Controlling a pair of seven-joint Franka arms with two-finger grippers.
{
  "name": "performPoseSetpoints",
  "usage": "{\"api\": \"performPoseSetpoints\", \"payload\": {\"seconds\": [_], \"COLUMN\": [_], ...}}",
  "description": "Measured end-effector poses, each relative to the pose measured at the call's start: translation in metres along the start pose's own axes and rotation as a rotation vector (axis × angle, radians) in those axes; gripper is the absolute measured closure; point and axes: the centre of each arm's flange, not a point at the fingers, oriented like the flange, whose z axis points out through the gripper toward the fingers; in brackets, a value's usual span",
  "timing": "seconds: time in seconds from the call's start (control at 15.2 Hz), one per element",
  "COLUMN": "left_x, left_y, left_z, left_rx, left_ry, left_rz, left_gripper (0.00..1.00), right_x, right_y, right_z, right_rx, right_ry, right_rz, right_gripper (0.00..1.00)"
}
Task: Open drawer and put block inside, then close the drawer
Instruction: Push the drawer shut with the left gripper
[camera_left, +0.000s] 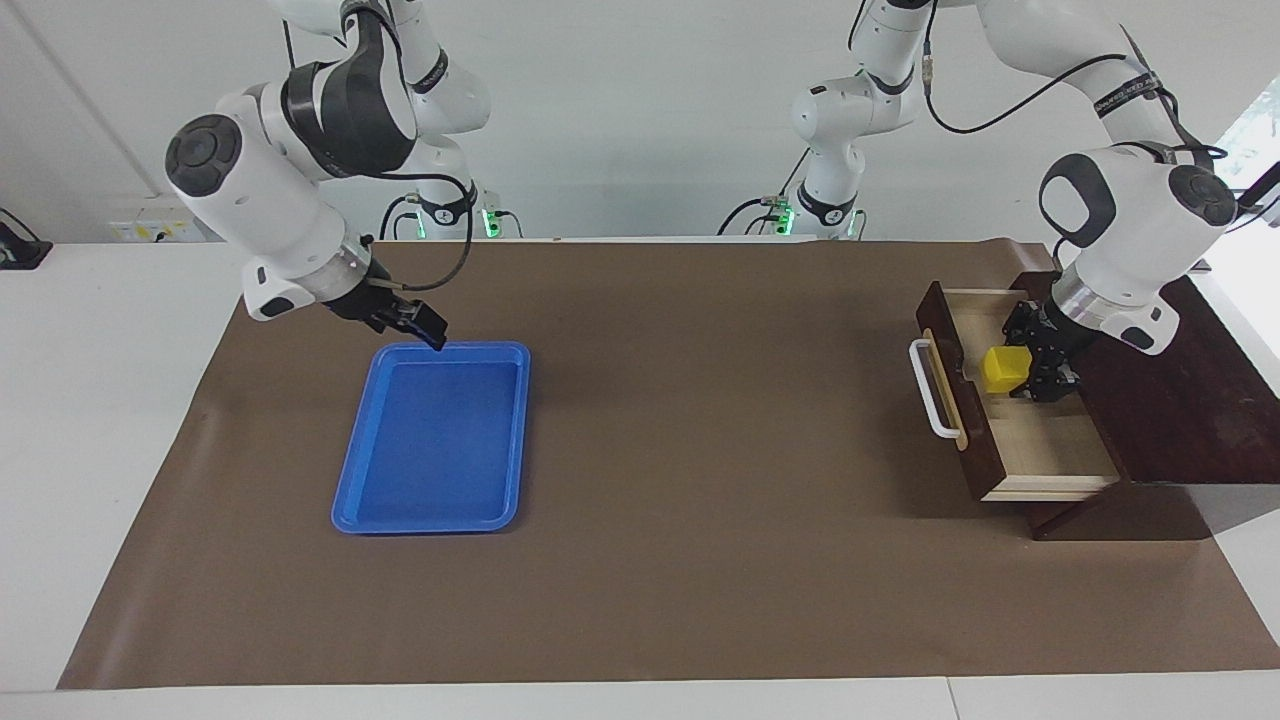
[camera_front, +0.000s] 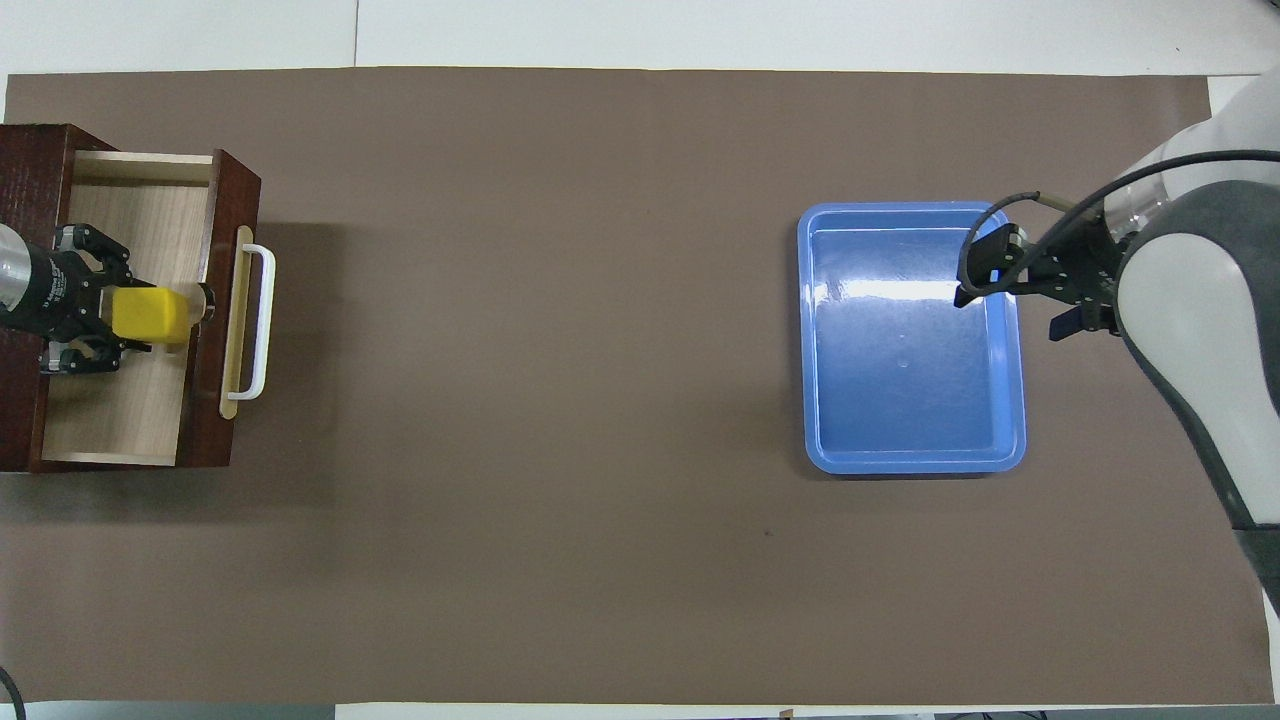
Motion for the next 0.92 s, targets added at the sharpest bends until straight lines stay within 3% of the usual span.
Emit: {"api": "performPoseSetpoints", "payload": {"seconds": [0.2, 0.33, 0.46, 0.59, 0.66, 0.79, 0.92], "left_x": [-0.005, -0.029, -0.096, -0.170, -0.191, -0.191, -0.163], "left_y": [0.004, 0.014, 0.023, 0.018, 0.014, 0.009, 0.011], "left_z": [-0.023, -0.052, -0.063, -0.044, -0.029, -0.002, 0.011], "left_rx": [-0.018, -0.021, -0.024, -0.005, 0.003, 0.008, -0.003], "left_ry": [0.004, 0.005, 0.045, 0.110, 0.130, 0.160, 0.181], "left_rz": [-0.007, -0.041, -0.055, -0.039, -0.030, -0.023, -0.021], "left_gripper": [0.00, 0.00, 0.00, 0.00, 0.00, 0.00, 0.00], "right_x": [-0.011, -0.022, -0.036, -0.047, -0.049, -0.049, -0.047], "right_y": [0.029, 0.043, 0.054, 0.065, 0.071, 0.078, 0.081], "right_z": [-0.030, -0.050, -0.066, -0.076, -0.078, -0.076, -0.070], "right_rx": [-0.068, -0.108, -0.129, -0.132, -0.132, -0.131, -0.130], "right_ry": [0.048, 0.075, 0.079, 0.076, 0.076, 0.068, 0.055], "right_rz": [-0.162, -0.245, -0.294, -0.328, -0.337, -0.333, -0.321], "right_gripper": [0.00, 0.00, 0.00, 0.00, 0.00, 0.00, 0.00]}}
